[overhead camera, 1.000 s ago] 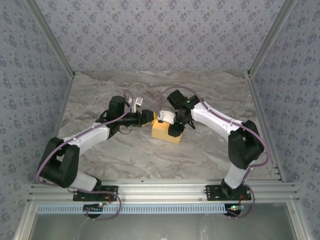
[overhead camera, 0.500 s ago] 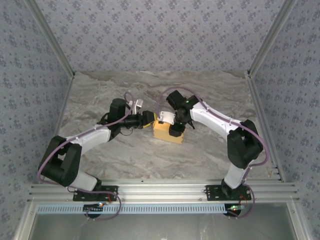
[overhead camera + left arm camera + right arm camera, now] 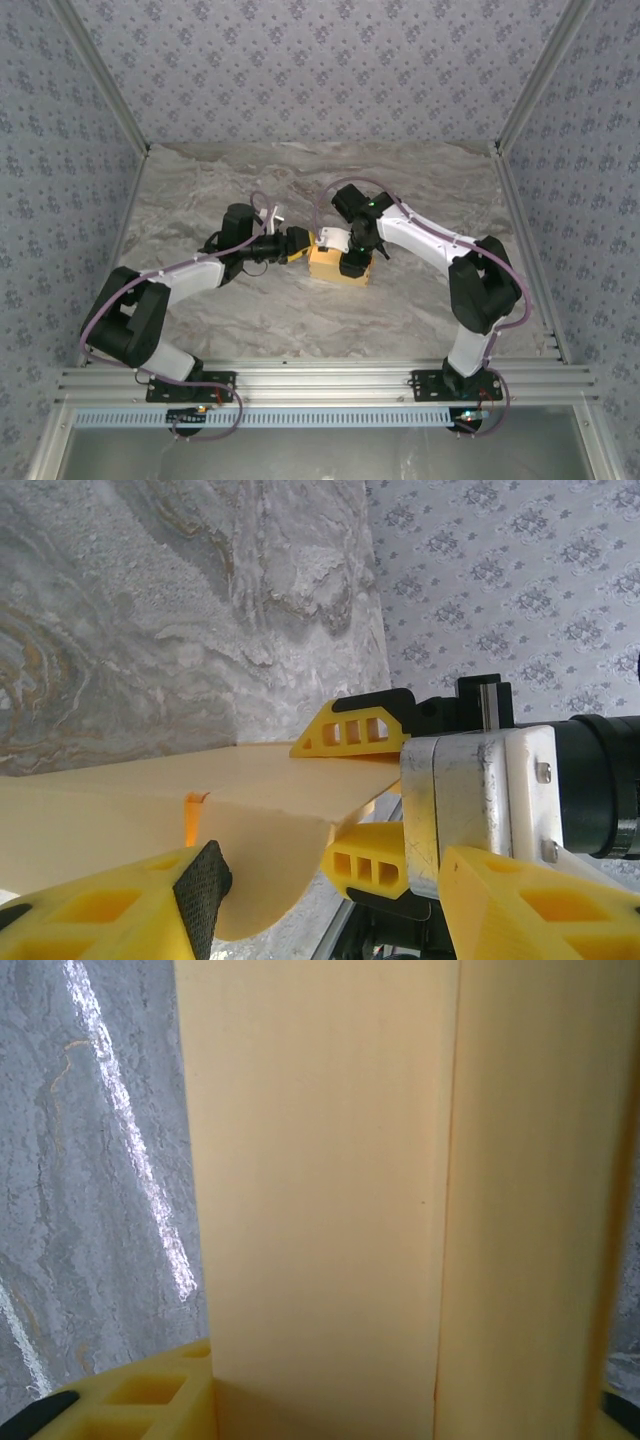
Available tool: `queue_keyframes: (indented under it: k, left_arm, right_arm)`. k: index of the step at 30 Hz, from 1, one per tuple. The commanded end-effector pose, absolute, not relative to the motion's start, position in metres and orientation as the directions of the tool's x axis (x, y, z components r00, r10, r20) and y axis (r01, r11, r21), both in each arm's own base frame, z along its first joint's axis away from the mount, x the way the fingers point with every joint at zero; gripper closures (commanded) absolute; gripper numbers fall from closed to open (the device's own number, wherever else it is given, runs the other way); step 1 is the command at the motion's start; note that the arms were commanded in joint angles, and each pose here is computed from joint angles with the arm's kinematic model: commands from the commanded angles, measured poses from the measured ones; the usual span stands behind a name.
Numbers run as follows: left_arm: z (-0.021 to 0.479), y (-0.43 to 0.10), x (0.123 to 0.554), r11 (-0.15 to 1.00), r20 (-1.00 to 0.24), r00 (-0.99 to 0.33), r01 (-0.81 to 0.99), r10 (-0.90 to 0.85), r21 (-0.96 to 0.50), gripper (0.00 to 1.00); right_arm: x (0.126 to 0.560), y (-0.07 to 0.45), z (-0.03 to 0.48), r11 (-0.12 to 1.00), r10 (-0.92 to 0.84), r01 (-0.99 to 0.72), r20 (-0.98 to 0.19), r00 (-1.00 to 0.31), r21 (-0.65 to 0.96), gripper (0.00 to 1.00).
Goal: Fold the paper box
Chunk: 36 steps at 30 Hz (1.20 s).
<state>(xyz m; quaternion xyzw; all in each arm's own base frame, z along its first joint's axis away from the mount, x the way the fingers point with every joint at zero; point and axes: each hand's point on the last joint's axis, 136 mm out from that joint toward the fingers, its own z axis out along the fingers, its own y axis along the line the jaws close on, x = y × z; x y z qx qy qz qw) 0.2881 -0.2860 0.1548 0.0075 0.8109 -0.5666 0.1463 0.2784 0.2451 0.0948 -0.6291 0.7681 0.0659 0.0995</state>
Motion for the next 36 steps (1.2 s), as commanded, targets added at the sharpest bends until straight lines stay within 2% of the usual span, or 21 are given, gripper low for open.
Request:
queue_keyframes:
  k: [1,5,9,11,13,14,17,18,20,23,25,28,30,31,33,36]
  left_arm:
    - [0.175,-0.306,0.263,0.274,-0.292,-0.955,0.270,-0.042,-0.923,0.36]
    - [0.172,-0.299,0.265,0.318,-0.309,-0.950,0.278,-0.050,-0.907,0.26]
    - [0.179,-0.282,0.276,0.322,-0.335,-0.935,0.284,-0.116,-0.903,0.21]
    - [0.179,-0.267,0.283,0.346,-0.339,-0.926,0.268,-0.164,-0.899,0.15]
    - [0.180,-0.249,0.290,0.379,-0.363,-0.907,0.265,-0.215,-0.887,0.09]
    - [0.180,-0.242,0.291,0.406,-0.384,-0.896,0.272,-0.224,-0.872,0.07]
    - [0.166,-0.217,0.287,0.591,-0.502,-0.843,0.308,-0.194,-0.746,0.03]
    - [0.163,-0.211,0.283,0.625,-0.541,-0.823,0.333,-0.173,-0.706,0.03]
    - [0.164,-0.208,0.274,0.623,-0.611,-0.778,0.407,-0.146,-0.668,0.01]
    - [0.159,-0.215,0.255,0.656,-0.777,-0.628,0.569,-0.042,-0.495,0.01]
    - [0.168,-0.217,0.249,0.662,-0.835,-0.550,0.618,-0.021,-0.424,0.01]
    - [0.193,-0.230,0.230,0.556,-0.930,-0.366,0.776,0.013,-0.298,0.01]
    - [0.198,-0.240,0.212,0.487,-0.981,-0.173,0.866,0.084,-0.111,0.01]
    - [0.194,-0.245,0.203,0.450,-0.986,-0.058,0.893,0.156,0.019,0.01]
    - [0.183,-0.250,0.196,0.419,-0.961,0.069,0.890,0.268,0.181,0.01]
    - [0.179,-0.254,0.201,0.400,-0.942,0.137,0.880,0.305,0.258,0.01]
  right_arm:
    - [0.281,0.262,0.088,0.179,-0.942,-0.984,-0.291,-0.167,-0.014,0.53]
    - [0.281,0.264,0.093,0.159,-0.936,-0.987,-0.322,-0.140,-0.033,0.54]
    - [0.278,0.262,0.094,0.130,-0.939,-0.991,-0.325,-0.112,-0.037,0.56]
    - [0.272,0.262,0.095,0.098,-0.941,-0.995,-0.329,-0.084,-0.026,0.57]
    - [0.257,0.264,0.098,0.014,-0.937,-1.000,-0.349,-0.013,-0.002,0.59]
    - [0.251,0.265,0.099,-0.023,-0.934,-1.000,-0.356,0.021,0.003,0.58]
    - [0.236,0.268,0.101,-0.098,-0.923,-0.995,-0.376,0.086,0.011,0.58]
    - [0.236,0.269,0.100,-0.100,-0.923,-0.995,-0.373,0.089,0.009,0.59]
    - [0.239,0.265,0.096,-0.098,-0.933,-0.995,-0.349,0.089,0.006,0.59]
    - [0.247,0.258,0.094,-0.069,-0.945,-0.998,-0.321,0.065,0.001,0.59]
    - [0.254,0.258,0.096,-0.026,-0.944,-1.000,-0.330,0.025,-0.002,0.59]
    - [0.260,0.261,0.099,0.039,-0.934,-0.999,-0.355,-0.038,0.003,0.59]
    - [0.263,0.261,0.098,0.081,-0.931,-0.997,-0.355,-0.078,0.008,0.58]
    - [0.265,0.261,0.096,0.096,-0.932,-0.995,-0.352,-0.092,0.006,0.58]
    - [0.268,0.257,0.092,0.118,-0.937,-0.993,-0.330,-0.112,0.000,0.59]
    - [0.271,0.255,0.089,0.135,-0.940,-0.991,-0.316,-0.126,-0.008,0.59]
